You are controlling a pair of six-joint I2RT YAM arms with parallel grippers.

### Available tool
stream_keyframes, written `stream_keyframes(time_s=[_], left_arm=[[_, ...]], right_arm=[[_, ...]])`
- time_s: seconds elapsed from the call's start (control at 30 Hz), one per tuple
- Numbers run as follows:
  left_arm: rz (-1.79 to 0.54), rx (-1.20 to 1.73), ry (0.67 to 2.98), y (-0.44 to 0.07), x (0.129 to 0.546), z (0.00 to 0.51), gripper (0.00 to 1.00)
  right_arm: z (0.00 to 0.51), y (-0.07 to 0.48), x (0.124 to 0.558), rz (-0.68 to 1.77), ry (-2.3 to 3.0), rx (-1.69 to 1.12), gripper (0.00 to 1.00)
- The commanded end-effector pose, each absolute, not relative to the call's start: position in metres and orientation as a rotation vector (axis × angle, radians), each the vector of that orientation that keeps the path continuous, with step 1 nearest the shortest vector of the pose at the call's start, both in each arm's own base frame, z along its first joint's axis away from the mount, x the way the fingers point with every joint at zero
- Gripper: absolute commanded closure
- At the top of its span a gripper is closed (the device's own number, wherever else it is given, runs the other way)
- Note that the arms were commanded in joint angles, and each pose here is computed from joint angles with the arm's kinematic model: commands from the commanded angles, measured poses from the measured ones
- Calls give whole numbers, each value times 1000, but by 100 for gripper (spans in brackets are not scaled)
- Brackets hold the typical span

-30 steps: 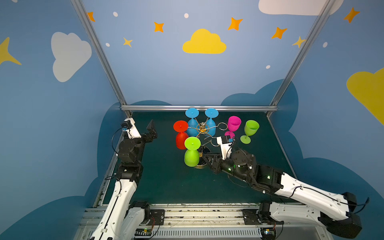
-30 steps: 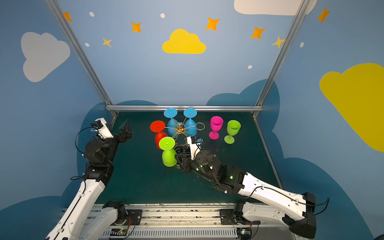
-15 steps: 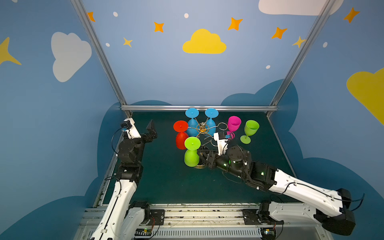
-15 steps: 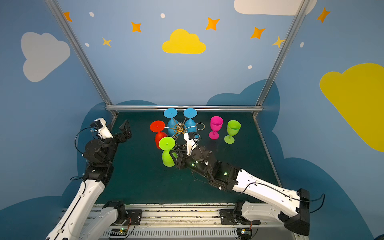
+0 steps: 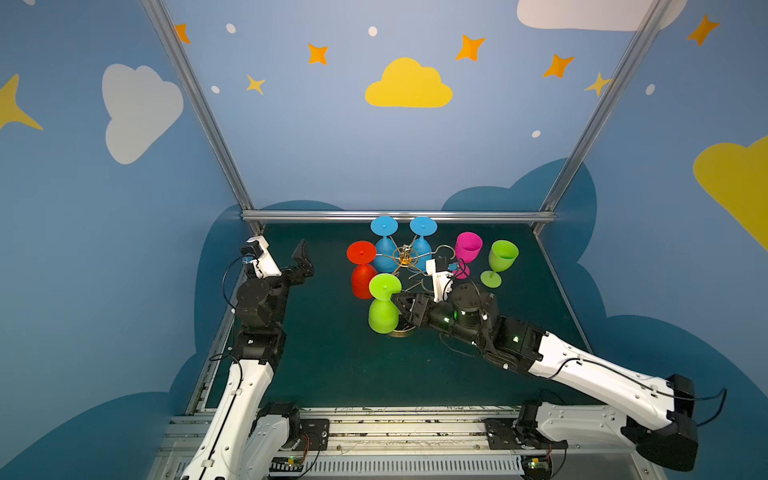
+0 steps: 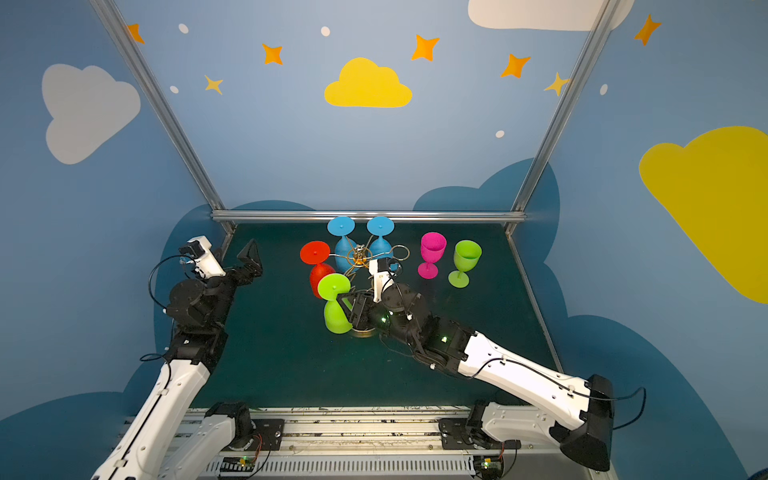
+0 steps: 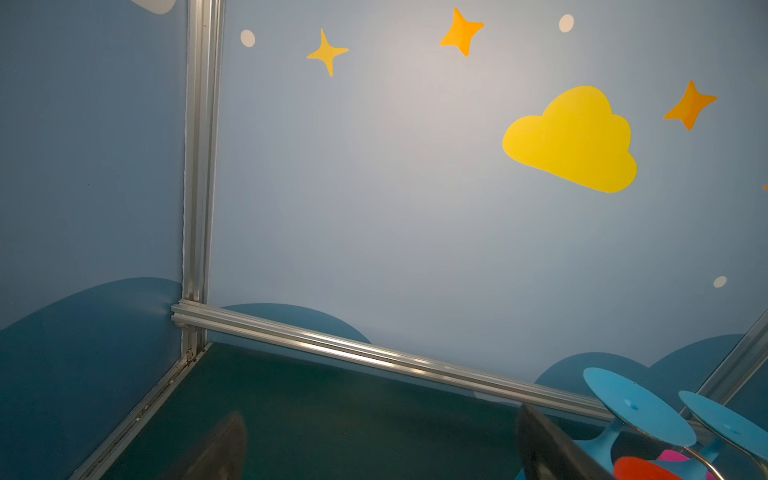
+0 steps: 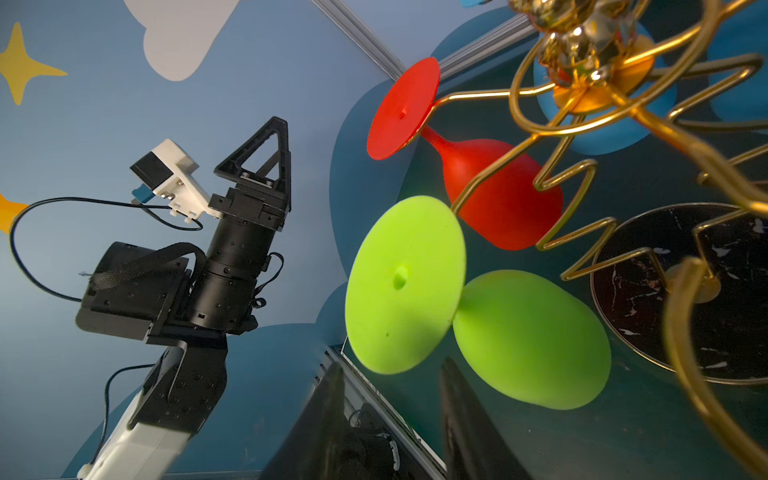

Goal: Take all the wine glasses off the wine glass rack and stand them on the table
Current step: 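Close the right gripper on the hanging lime-green glass base rim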

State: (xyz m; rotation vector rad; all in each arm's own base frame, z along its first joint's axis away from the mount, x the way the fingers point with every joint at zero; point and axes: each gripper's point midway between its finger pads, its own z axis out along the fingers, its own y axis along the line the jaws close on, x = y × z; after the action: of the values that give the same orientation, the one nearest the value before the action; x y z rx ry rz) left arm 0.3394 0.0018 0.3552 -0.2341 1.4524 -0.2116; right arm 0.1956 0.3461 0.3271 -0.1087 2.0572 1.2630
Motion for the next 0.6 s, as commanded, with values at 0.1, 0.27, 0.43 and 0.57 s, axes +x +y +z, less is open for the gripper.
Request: stream_keyframes(time_s=[0.1,0.27,0.43,0.57], left_arm=[[-206,-246,1433,5,337,358,0],[-205,-247,1433,5,336,358,0],[-207,-246,1431,5,336,359,0],[-205,-245,1427,5,335,360,0]], right_arm=[[340,356,199,1329,2032,-92,62],[339,357,203,1340,2034,-76,62],[336,355,208,1352,2040,-40,63],[337,356,211,1362,2038,-26,65]])
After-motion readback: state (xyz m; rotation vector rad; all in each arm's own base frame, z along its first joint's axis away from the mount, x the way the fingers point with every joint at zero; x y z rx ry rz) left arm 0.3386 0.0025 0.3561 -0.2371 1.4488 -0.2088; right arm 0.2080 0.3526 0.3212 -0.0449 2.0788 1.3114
